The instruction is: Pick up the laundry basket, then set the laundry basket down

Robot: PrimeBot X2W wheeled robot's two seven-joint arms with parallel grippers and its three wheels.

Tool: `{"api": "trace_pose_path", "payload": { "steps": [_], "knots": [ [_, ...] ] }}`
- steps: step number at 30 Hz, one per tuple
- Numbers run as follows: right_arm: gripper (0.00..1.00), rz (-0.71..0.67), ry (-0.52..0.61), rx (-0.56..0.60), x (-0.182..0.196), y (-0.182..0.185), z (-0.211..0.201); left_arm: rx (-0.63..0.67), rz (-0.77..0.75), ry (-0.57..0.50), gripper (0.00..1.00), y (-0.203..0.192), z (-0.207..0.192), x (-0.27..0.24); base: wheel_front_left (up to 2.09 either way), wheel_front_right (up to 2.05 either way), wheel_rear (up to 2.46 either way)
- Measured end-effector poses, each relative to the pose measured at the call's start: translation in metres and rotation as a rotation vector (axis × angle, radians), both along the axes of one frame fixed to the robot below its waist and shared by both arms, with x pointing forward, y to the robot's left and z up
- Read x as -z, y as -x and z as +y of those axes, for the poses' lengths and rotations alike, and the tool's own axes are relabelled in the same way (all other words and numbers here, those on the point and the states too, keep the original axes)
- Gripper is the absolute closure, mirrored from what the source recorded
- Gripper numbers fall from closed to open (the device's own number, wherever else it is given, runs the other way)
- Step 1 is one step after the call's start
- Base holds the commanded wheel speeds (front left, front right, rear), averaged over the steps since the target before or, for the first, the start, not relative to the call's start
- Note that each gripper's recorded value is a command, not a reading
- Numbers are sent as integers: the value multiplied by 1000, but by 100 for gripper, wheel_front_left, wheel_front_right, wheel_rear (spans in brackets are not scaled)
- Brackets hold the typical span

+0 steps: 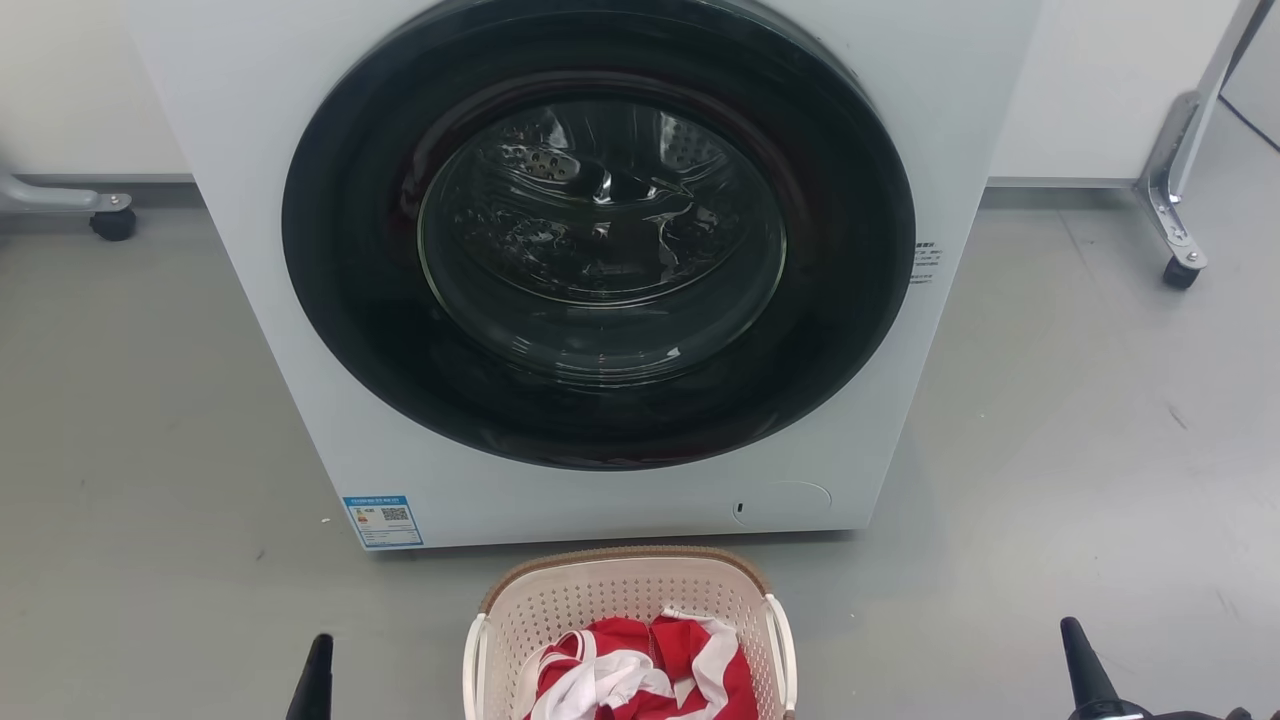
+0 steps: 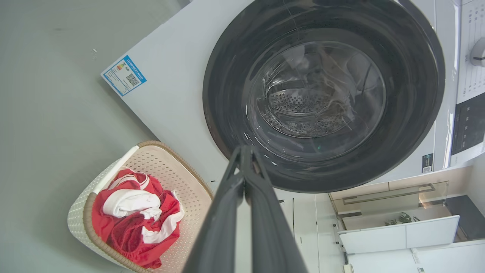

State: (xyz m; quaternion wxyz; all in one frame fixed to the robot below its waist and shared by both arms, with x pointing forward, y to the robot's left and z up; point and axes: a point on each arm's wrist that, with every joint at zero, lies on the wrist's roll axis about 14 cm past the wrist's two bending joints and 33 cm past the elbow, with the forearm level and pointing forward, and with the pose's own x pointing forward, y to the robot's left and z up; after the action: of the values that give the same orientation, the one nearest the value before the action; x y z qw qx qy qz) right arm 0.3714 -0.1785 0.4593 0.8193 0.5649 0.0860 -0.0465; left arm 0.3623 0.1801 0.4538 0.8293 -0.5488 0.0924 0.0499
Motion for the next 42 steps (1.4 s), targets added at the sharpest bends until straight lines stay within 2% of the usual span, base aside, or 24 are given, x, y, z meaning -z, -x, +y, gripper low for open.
{"api": "trace_pose_path", "payload": {
  "steps": [26,42],
  "knots": [
    [100,-98,-350,92,-20,-8,-26,-58,-98,378,100,-15,11,-22,0,0,0],
    [100,-110,-361,91,-23,-10,-27,-58,-110,400,100,-17,11,-25,0,0,0]
  ]
}}
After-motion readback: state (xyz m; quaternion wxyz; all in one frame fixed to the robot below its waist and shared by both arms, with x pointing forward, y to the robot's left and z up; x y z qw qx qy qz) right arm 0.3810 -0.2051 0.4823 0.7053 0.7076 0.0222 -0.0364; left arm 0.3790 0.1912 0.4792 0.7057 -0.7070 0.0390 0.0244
